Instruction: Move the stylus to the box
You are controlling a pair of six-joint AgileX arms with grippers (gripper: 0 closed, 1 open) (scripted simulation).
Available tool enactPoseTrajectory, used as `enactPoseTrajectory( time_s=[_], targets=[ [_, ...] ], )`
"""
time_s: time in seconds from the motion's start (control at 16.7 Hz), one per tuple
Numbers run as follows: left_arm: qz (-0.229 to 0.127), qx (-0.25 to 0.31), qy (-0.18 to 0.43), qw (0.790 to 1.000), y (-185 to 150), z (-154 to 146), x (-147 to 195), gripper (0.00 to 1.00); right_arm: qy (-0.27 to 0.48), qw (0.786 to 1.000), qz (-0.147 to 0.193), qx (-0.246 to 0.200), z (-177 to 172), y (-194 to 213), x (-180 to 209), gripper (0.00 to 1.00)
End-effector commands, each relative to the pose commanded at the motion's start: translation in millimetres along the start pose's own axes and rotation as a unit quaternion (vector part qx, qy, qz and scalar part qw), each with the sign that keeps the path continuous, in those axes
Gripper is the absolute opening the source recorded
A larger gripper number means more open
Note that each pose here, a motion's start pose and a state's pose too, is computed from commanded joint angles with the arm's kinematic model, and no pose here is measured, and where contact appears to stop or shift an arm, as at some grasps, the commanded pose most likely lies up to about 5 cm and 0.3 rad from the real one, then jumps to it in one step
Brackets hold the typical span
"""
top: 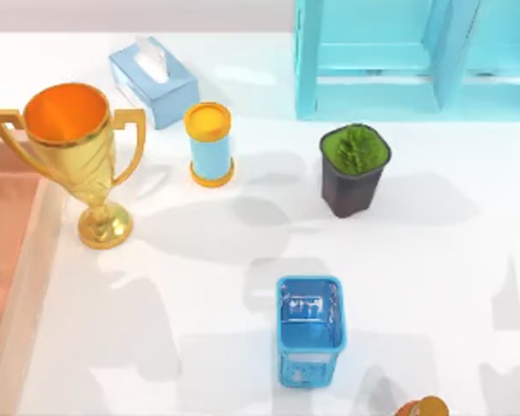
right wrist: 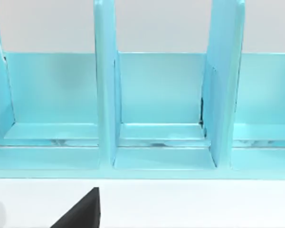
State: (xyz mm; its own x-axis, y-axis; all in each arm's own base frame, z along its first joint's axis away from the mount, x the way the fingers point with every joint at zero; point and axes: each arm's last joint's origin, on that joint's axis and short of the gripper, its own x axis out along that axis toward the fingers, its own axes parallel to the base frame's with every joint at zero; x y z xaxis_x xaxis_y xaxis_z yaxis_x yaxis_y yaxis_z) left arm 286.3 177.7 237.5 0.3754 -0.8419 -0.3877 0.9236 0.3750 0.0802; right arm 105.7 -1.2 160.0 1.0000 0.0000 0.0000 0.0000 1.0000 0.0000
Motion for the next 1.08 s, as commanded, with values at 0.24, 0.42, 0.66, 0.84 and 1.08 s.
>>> enactPoseTrajectory(
  time_s=[0.24, 0.42, 0.66, 0.84, 1.08],
  targets=[
    [-0.002, -0.015, -0.008, 1.000, -8, -7, 13, 0.00, 0.000, 1.000, 0.000, 0.000, 0, 0, 0, 1.00],
    [-0.009, -0.026, -0.013, 1.000, -17, -15, 28, 0.00, 0.000, 1.000, 0.000, 0.000, 0, 0, 0, 1.00],
    [-0.011, -0.029, -0.014, 0.999, -23, -18, 37, 0.00, 0.000, 1.000, 0.000, 0.000, 0, 0, 0, 1.00],
    [-0.011, -0.029, -0.014, 0.999, -23, -18, 37, 0.00, 0.000, 1.000, 0.000, 0.000, 0, 0, 0, 1.00],
    [-0.011, -0.029, -0.014, 0.999, -23, -18, 37, 0.30, 0.000, 1.000, 0.000, 0.000, 0, 0, 0, 1.00]
  ],
)
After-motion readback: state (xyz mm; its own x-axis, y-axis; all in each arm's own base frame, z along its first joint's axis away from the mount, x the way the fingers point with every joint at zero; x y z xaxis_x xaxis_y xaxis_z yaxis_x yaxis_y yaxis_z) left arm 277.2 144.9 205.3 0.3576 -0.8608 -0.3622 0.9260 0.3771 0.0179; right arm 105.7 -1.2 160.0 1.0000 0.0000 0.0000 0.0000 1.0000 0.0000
